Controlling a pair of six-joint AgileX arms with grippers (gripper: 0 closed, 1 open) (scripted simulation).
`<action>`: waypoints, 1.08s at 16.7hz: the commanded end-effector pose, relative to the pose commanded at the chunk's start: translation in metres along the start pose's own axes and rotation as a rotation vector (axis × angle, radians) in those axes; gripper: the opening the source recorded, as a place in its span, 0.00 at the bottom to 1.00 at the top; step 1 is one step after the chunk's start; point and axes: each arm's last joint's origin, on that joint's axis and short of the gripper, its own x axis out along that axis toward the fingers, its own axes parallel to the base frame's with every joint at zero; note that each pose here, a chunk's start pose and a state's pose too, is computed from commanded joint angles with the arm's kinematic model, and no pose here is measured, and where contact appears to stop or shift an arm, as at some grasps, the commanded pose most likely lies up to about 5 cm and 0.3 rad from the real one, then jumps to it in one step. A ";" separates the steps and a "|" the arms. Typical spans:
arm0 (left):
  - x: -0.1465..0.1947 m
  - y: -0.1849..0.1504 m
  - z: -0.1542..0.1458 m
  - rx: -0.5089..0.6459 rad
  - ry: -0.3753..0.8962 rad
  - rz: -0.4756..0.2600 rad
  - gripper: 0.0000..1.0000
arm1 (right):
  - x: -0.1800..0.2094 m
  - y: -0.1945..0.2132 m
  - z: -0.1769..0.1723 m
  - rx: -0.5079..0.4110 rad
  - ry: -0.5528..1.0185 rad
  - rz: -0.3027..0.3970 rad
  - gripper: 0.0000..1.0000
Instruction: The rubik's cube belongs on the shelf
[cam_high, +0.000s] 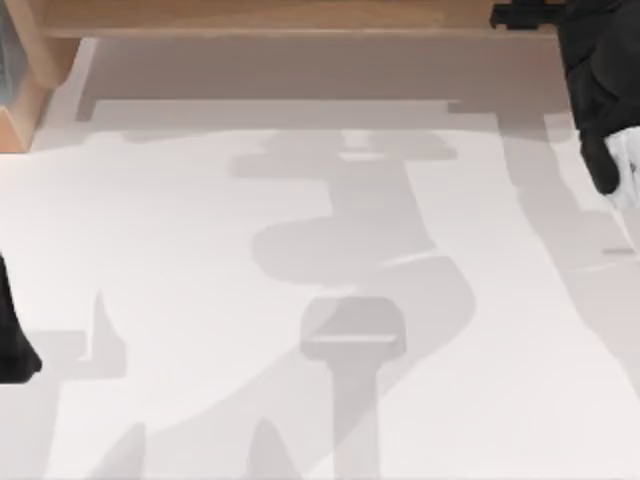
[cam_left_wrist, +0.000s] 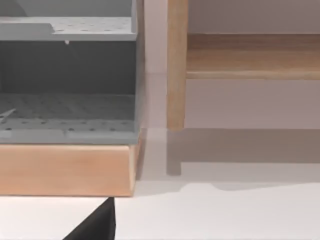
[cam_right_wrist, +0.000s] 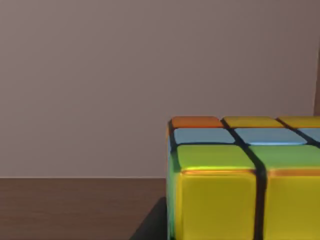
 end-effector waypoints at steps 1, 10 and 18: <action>0.000 0.000 0.000 0.000 0.000 0.000 1.00 | 0.000 0.000 0.000 0.000 0.000 0.000 0.45; 0.000 0.000 0.000 0.000 0.000 0.000 1.00 | 0.000 0.000 0.000 0.000 0.000 0.000 1.00; 0.000 0.000 0.000 0.000 0.000 0.000 1.00 | 0.000 0.001 0.000 0.001 0.000 0.003 1.00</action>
